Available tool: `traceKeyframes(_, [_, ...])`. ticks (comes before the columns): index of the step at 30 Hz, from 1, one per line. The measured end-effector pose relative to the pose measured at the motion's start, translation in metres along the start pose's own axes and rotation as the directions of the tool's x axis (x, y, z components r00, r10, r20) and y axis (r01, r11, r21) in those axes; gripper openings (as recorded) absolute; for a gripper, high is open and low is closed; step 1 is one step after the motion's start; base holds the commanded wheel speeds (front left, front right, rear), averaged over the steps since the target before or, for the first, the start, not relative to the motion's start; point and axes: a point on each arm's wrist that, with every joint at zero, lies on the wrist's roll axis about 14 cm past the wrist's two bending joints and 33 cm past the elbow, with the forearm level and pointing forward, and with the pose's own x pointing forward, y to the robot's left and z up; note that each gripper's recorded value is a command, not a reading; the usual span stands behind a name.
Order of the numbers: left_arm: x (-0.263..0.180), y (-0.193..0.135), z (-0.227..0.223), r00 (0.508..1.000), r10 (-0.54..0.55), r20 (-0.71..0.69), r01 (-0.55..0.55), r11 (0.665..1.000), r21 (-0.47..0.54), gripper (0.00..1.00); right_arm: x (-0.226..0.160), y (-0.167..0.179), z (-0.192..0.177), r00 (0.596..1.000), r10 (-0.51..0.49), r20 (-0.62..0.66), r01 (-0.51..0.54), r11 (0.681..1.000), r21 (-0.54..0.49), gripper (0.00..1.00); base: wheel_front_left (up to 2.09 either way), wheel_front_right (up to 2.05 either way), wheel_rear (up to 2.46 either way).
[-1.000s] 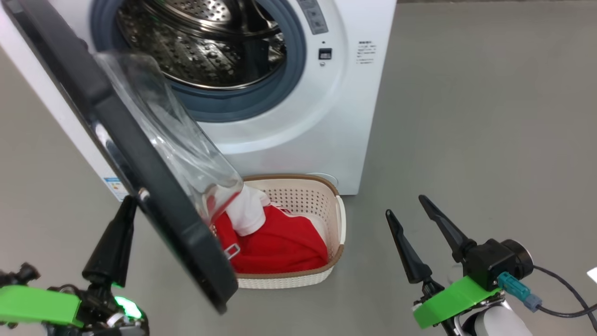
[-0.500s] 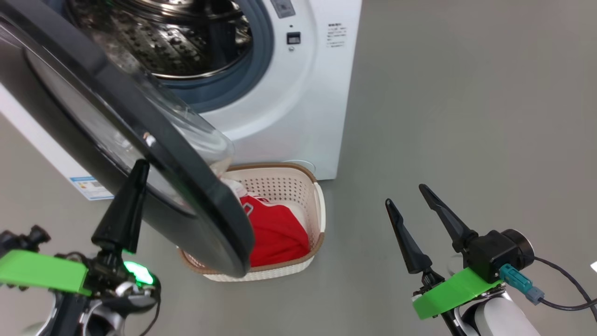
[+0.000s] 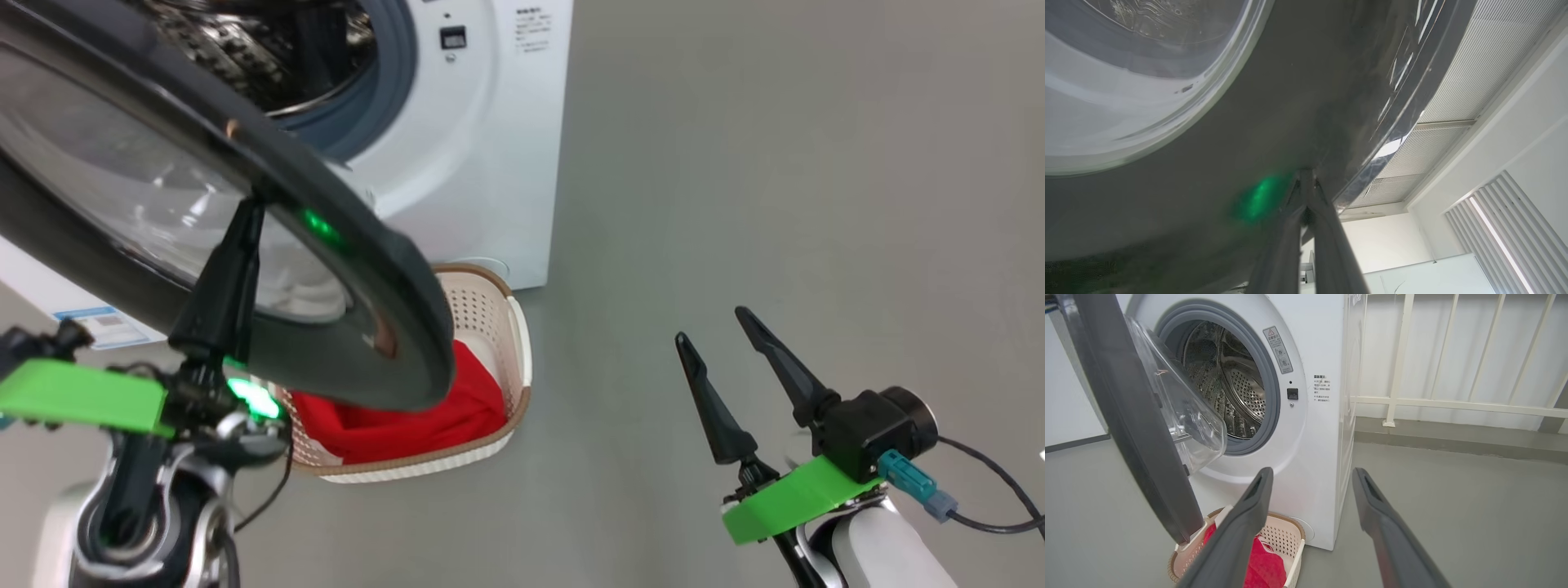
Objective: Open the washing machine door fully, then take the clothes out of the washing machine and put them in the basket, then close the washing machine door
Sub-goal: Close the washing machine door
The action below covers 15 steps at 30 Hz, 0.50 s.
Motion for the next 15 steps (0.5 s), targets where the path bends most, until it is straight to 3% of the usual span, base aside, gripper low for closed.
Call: traceKeyframes(15, [0.067, 0.016, -0.013, 1.000, 0.003, -0.013, -0.002, 0.999, 0.050, 0.00, 0.007, -0.024, -0.006, 0.998, -0.058, -0.017, 0.058, 0.998, -0.019, 1.00, 0.00, 0.00, 0.00])
